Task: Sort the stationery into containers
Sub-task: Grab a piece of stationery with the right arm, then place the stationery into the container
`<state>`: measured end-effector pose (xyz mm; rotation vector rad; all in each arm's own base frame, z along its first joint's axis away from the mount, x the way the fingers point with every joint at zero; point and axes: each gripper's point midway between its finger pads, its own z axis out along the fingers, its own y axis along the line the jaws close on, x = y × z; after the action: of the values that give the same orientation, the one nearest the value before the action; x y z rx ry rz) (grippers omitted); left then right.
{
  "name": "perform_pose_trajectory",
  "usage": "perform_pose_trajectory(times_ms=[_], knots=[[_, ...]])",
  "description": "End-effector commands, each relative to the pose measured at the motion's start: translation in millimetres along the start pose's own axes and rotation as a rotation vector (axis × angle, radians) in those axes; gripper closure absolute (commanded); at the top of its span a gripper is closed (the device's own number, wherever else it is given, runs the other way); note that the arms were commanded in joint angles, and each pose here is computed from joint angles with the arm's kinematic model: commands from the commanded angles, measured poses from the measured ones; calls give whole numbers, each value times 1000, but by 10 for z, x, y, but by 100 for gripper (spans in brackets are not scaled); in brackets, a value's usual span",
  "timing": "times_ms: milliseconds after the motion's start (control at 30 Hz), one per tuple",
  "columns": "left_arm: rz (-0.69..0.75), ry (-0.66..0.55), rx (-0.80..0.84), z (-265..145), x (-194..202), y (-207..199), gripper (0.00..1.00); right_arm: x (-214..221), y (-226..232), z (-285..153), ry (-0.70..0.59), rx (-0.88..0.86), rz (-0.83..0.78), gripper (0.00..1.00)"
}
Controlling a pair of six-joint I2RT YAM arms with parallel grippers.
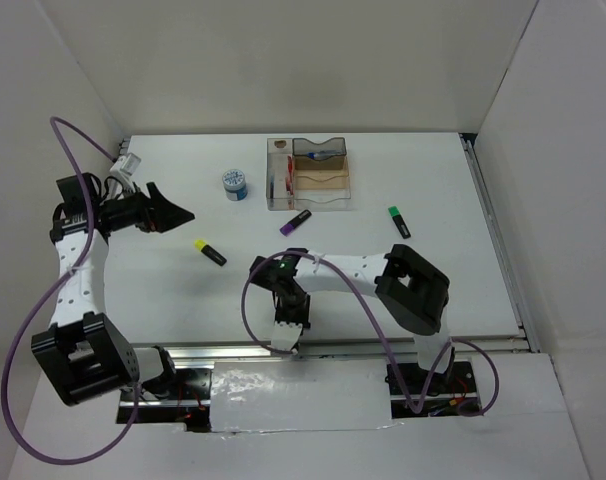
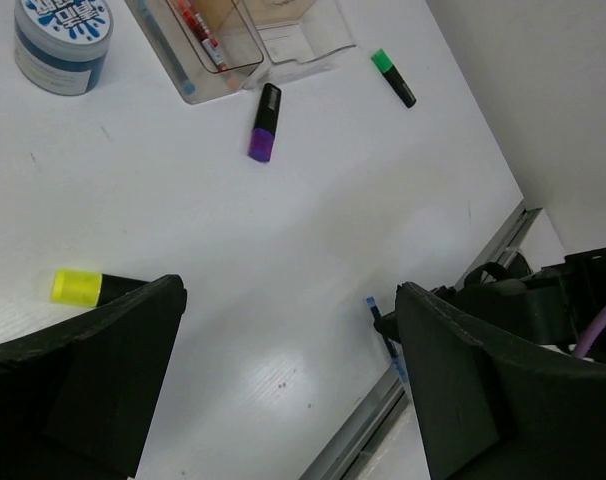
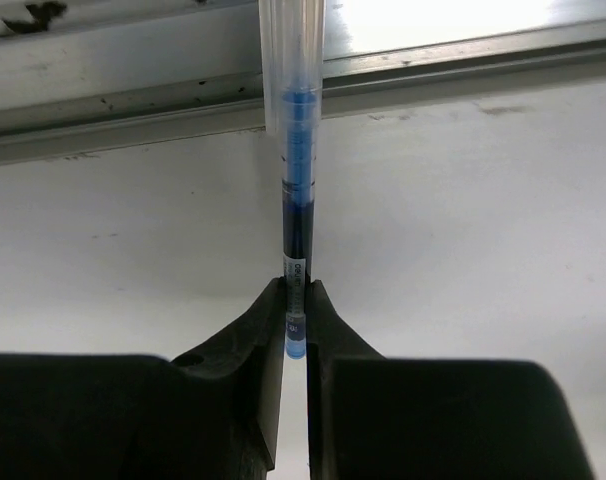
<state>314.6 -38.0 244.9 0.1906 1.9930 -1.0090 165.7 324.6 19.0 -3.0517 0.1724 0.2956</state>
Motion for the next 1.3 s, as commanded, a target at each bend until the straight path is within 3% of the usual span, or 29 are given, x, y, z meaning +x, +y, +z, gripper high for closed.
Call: perform_pose_trajectory(times_ms=[0, 100, 133, 200, 233, 300, 333, 367, 400, 467, 500, 667, 733, 767, 800, 867, 900, 933, 1067, 1267], knots=[[91, -45, -21, -18, -150, -157, 1, -230, -97, -528, -71, 153, 63, 100], [100, -68, -53, -17, -186, -165, 1, -404, -245, -938, -188, 293, 192, 100], [115, -84, -67, -32, -216, -193, 1, -417, -280, -1054, -235, 338, 350, 100], [128, -116, -139, -55, -280, -142, 1, -428, -559, -1429, -325, 492, 483, 100], [132, -126, -166, -61, -297, -123, 1, -342, -619, -1634, -385, 547, 660, 100], [145, -169, -267, -108, -380, -42, 1, -232, -791, -1926, -505, 644, 803, 100], [141, -179, -289, -109, -391, -29, 1, -64, -785, -2118, -589, 684, 991, 100], [135, -191, -315, -124, -411, -6, 1, 53, -902, -2303, -657, 761, 1038, 100], [128, -211, -352, -134, -448, 34, 1, 245, -958, -2563, -794, 847, 1214, 100], [113, -230, -393, -128, -488, 95, 1, 431, -996, -2758, -905, 930, 1352, 100], [98, -231, -396, -101, -493, 100, 1, 562, -989, -2774, -986, 950, 1537, 100], [24, -239, -486, -41, -518, 281, 1, 1384, -1017, -3291, -1129, 1237, 1807, 100], [5, -236, -504, 8, -499, 301, 1, 1815, -987, -3117, -1097, 1259, 1952, 100], [5, -237, -504, 41, -492, 284, 1, 1900, -1028, -3327, -1119, 1298, 1950, 100], [8, -245, -521, 54, -485, 325, 1, 2124, -1044, -3027, -1074, 1252, 2052, 100], [25, -257, -527, 80, -476, 297, 1, 2370, -1039, -3197, -1083, 1306, 2081, 100], [35, -263, -542, 86, -472, 319, 1, 2564, -1041, -2892, -1050, 1260, 2167, 100], [38, -260, -548, 92, -461, 325, 1, 2688, -1026, -2860, -1037, 1284, 2201, 100], [50, -225, -553, 141, -396, 345, 1, 3137, -949, -2623, -1022, 1343, 2285, 100], [84, -192, -570, 171, -348, 393, 1, 3447, -840, -2289, -960, 1366, 2347, 100]])
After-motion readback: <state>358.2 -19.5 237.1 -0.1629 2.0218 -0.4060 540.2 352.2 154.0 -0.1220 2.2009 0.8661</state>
